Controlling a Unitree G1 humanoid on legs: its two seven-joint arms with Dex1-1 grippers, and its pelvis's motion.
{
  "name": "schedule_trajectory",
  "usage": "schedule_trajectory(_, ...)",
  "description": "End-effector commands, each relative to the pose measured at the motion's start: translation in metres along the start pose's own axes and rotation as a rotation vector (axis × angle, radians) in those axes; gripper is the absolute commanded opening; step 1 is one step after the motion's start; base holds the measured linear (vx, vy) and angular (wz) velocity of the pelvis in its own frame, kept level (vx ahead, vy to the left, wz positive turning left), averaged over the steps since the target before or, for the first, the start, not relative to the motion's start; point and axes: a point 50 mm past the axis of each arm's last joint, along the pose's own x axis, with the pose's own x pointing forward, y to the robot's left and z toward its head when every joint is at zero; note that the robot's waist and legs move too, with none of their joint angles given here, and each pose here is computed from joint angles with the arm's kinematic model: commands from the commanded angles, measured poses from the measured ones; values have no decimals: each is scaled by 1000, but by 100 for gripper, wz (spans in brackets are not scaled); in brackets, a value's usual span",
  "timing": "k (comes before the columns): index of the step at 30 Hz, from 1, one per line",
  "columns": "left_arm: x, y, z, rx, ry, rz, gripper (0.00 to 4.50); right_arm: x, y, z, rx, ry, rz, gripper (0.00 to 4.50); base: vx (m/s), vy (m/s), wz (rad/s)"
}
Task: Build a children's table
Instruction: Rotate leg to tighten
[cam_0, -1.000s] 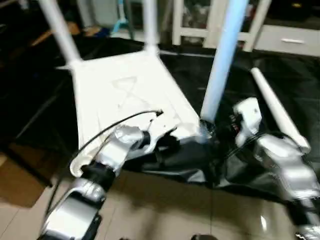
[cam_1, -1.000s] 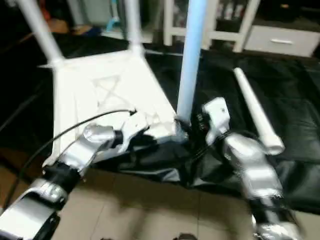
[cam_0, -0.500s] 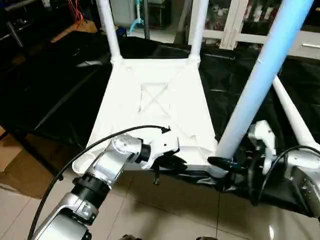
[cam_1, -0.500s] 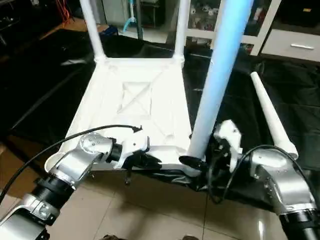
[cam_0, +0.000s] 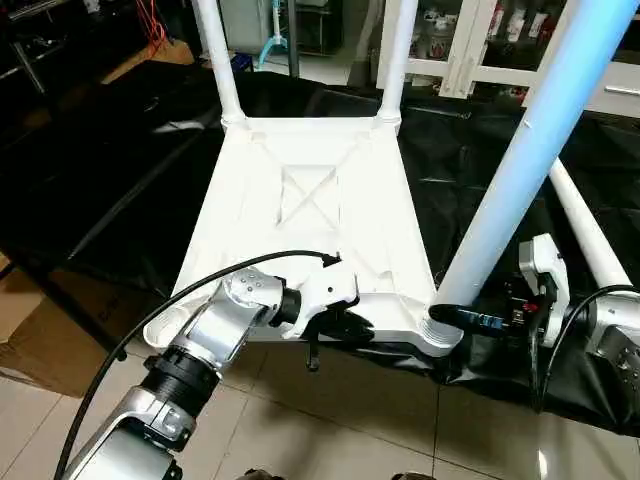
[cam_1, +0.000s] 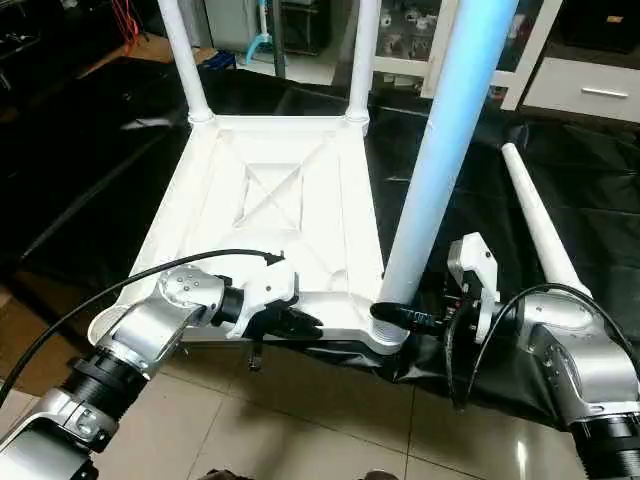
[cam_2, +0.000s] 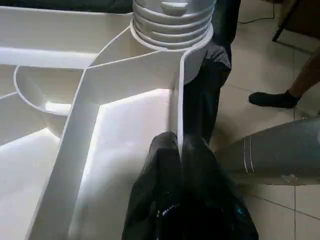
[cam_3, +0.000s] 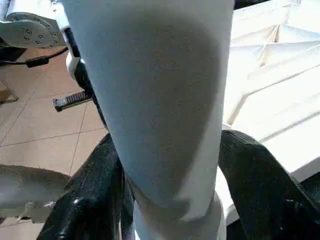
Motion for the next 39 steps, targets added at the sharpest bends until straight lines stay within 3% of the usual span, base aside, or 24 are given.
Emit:
schedule_trajectory(1, 1, -2, 18, 47, -89, -26, 0, -1, -8, -5, 4, 14, -102, 254, 0, 0, 0)
schedule_trajectory(4, 5, 6, 15, 15, -30, 67, 0, 13, -17, -19, 27, 41, -271, 216, 0, 0, 0)
schedule_trajectory(7, 11, 23, 15, -81, -1, 243, 0, 33, -27, -34, 84, 75, -507, 209, 0, 0, 0)
schedule_trajectory(8, 11, 23, 15, -81, -1, 243, 0, 33, -27, -34, 84, 75, -507, 202, 0, 0, 0)
schedule_trajectory(9, 15, 34, 18, -161, -4, 375, 0, 46, -34, -41, 127, 84, -670, 202, 0, 0, 0)
schedule_trajectory(10, 17, 37, 20, -195, -10, 415, 0, 50, -37, -42, 142, 83, -723, 202, 0, 0, 0)
schedule_trajectory(12, 28, 48, 36, -272, -83, 539, 0, 71, -48, -45, 195, 63, -982, 193, 0, 0, 0)
schedule_trajectory(15, 41, 53, 62, -270, -191, 593, 0, 101, -50, -47, 243, 66, -1130, 191, 0, 0, 0)
schedule_trajectory(19, 49, 53, 77, -243, -223, 589, 0, 126, -49, -43, 258, 61, -1164, 191, 0, 0, 0)
schedule_trajectory(22, 45, 56, 70, -242, -188, 608, 0, 130, -51, -33, 244, 9, -1171, 191, 0, 0, 0)
schedule_trajectory(24, 42, 57, 63, -246, -171, 618, 0, 138, -50, -25, 275, -81, -1091, 191, 0, 0, 0)
schedule_trajectory(25, 41, 57, 60, -248, -164, 621, 0, 141, -49, -20, 252, -112, -1049, 247, 0, 0, 0)
schedule_trajectory(26, 40, 58, 57, -244, -155, 622, 0, 145, -48, -15, 215, -139, -1003, 247, 0, 0, 0)
schedule_trajectory(27, 37, 58, 54, -229, -152, 616, 0, 146, -46, -7, 163, -177, -939, 261, 0, 0, 0)
schedule_trajectory(29, 36, 58, 53, -225, -155, 612, 0, 145, -45, -6, 154, -186, -924, 271, 0, 0, 0)
schedule_trajectory(33, 29, 54, 48, -195, -163, 531, 0, 127, -41, 8, 52, -256, -837, 309, 0, 0, 0)
schedule_trajectory(36, 13, 46, 35, -120, -157, 386, 0, 94, -39, 6, 37, -208, -737, 347, 0, 0, 0)
schedule_trajectory(37, 2, 35, 30, -64, -173, 256, 0, 75, -36, 6, -8, -182, -631, 353, 0, 0, 0)
schedule_trajectory(39, -6, 25, 24, -26, -163, 152, 0, 60, -32, 8, -43, -173, -534, 358, 0, 0, 0)
